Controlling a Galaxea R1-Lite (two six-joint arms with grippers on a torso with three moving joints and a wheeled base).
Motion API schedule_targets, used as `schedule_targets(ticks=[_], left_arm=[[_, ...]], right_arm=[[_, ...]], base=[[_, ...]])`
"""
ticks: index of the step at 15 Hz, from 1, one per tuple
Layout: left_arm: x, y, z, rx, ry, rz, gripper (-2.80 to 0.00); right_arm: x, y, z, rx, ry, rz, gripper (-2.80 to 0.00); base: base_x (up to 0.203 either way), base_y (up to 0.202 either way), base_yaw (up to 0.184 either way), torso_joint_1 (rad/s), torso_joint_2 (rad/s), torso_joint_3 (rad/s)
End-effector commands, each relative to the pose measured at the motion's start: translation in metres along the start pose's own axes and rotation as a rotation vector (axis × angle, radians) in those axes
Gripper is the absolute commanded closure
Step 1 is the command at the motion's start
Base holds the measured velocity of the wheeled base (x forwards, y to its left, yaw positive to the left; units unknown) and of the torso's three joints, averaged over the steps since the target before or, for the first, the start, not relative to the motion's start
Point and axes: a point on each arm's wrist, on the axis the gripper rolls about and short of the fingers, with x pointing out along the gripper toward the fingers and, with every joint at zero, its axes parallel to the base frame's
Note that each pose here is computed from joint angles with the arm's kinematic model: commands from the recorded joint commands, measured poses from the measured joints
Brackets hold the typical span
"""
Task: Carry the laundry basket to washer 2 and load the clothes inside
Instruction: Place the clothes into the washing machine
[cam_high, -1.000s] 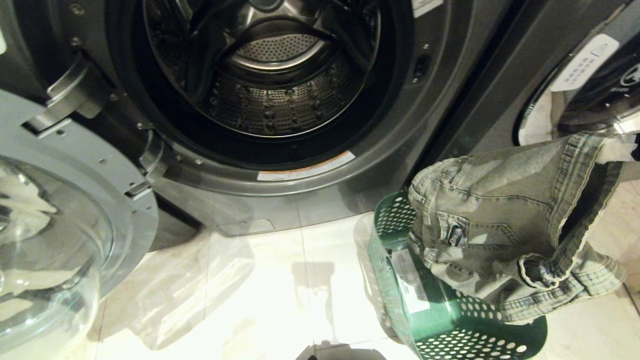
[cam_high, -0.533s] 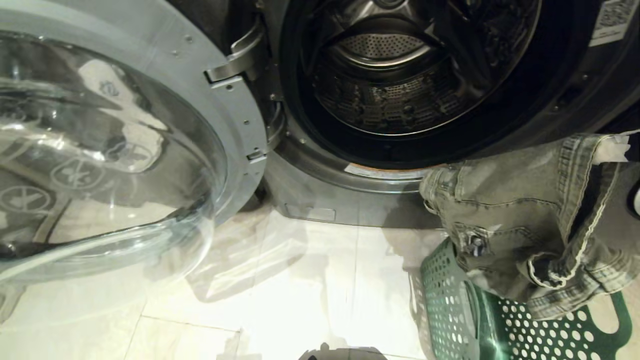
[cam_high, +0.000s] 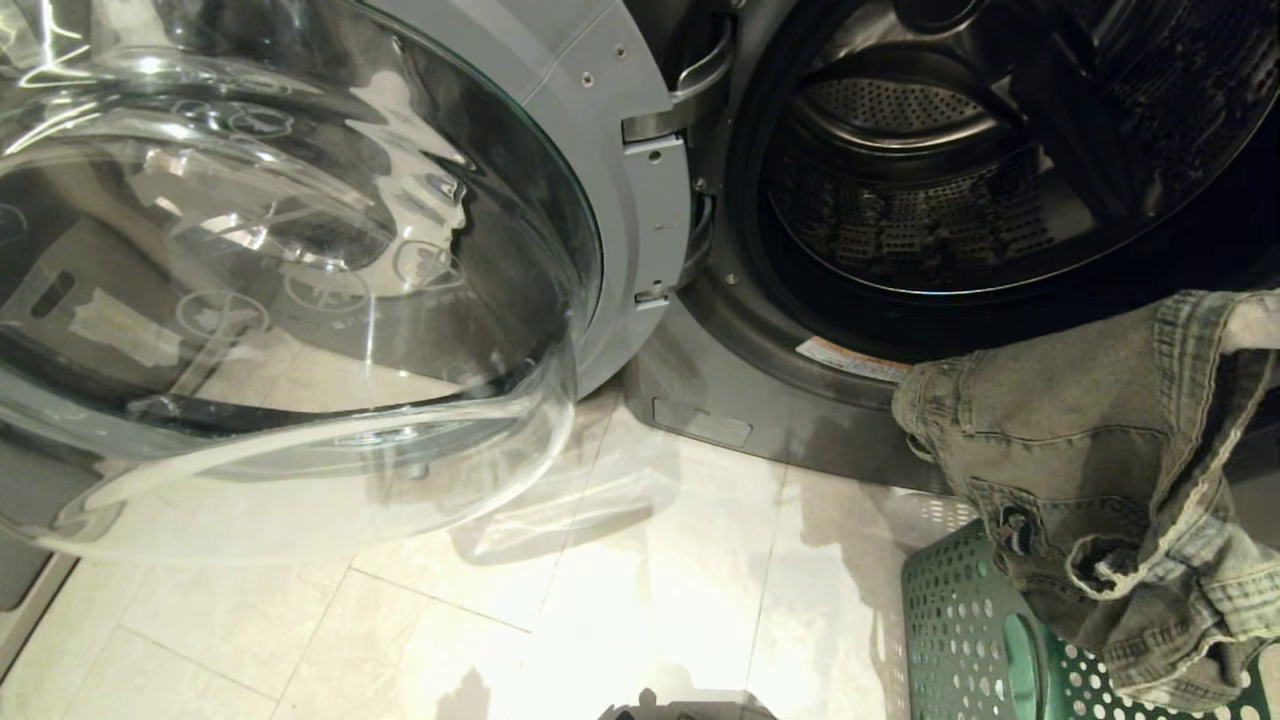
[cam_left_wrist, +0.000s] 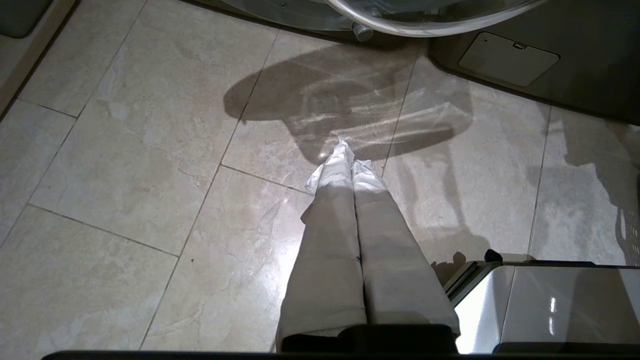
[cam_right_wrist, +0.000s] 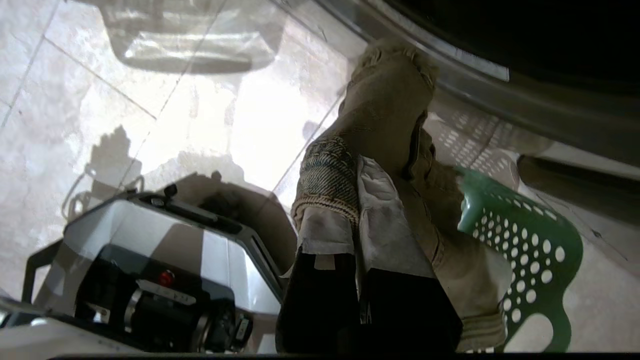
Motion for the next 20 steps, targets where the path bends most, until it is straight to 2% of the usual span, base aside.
schedule_targets(ticks=[1, 4, 9, 12, 16, 17, 20], left_arm=[[0.0, 0.0, 0.0, -0.001, 0.0, 0.001, 0.0], [0.0, 0.0, 0.0, -0.001, 0.0, 0.001, 0.0], [0.0, 0.0, 0.0, -0.001, 0.0, 0.001, 0.0], [0.0, 0.0, 0.0, -0.001, 0.0, 0.001, 0.0], [0.0, 0.0, 0.0, -0.001, 0.0, 0.001, 0.0], [0.0, 0.0, 0.0, -0.001, 0.0, 0.001, 0.0], [0.0, 0.0, 0.0, -0.001, 0.0, 0.001, 0.0]], right_arm=[[-0.008, -0.002, -0.007, -0.001, 0.015, -0.008, 0.0], [0.004, -0.002, -0.018, -0.018, 0.067, -0.079, 0.0], [0.05, 0.008, -0.023, -0.022, 0.019, -0.1, 0.0], [0.084, 0.015, -0.011, 0.002, -0.079, -0.115, 0.0], [0.108, 0.016, 0.001, 0.007, -0.195, -0.276, 0.0], [0.108, 0.015, 0.002, -0.014, -0.208, -0.316, 0.0], [0.113, 0.014, 0.003, -0.028, -0.246, -0.373, 0.0]], base=[[0.0, 0.0, 0.0, 0.0, 0.0, 0.0], [0.0, 0.0, 0.0, 0.0, 0.0, 0.0], [0.0, 0.0, 0.0, 0.0, 0.0, 0.0], [0.0, 0.0, 0.0, 0.0, 0.0, 0.0], [0.0, 0.0, 0.0, 0.0, 0.0, 0.0], [0.0, 0.0, 0.0, 0.0, 0.0, 0.0], [0.0, 0.0, 0.0, 0.0, 0.0, 0.0]])
